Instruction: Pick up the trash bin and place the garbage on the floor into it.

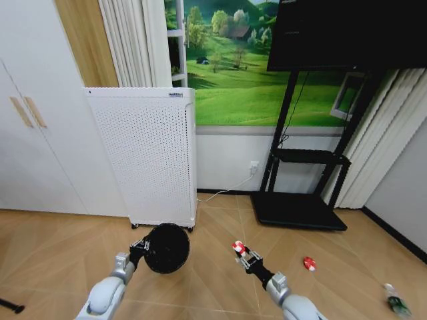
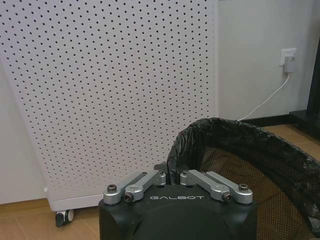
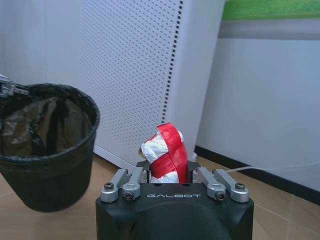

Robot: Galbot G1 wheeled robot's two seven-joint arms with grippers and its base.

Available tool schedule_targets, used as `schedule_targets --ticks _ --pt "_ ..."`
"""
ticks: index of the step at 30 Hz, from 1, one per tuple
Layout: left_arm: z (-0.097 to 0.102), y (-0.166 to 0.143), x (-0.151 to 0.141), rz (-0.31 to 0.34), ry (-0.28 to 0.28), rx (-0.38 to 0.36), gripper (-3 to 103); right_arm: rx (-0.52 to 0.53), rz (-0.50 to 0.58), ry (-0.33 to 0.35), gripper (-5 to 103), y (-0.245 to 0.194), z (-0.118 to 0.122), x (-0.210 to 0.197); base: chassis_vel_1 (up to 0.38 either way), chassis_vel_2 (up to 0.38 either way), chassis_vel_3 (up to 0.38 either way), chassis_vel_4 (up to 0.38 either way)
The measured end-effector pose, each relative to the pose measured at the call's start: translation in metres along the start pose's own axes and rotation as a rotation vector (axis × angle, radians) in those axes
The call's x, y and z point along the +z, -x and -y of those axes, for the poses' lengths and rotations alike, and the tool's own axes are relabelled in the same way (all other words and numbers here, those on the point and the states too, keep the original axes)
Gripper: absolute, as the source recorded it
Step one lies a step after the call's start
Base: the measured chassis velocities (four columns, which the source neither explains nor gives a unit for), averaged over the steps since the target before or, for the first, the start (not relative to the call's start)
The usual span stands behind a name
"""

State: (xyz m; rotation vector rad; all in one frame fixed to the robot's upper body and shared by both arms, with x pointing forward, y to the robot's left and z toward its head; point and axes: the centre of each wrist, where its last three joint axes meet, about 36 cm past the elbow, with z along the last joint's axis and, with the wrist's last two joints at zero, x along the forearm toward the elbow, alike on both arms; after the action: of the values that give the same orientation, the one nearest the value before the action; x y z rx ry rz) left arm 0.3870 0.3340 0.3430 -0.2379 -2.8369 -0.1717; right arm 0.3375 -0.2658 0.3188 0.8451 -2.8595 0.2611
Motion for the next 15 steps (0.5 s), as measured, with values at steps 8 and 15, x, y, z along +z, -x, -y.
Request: schedule_targets --ticks 8,15 --pt "0.006 0.03 -0.003 0.007 -0.001 0.028 7 -0.089 0.068 -0.025 35 0.065 0.003 -0.002 0.0 0.0 0.0 0.0" --pt "0.009 0.055 -0.012 0.029 0.006 0.053 7 -0.158 0.127 0.0 35 0.093 -0.006 -0.024 0.0 0.0 0.0 0.0"
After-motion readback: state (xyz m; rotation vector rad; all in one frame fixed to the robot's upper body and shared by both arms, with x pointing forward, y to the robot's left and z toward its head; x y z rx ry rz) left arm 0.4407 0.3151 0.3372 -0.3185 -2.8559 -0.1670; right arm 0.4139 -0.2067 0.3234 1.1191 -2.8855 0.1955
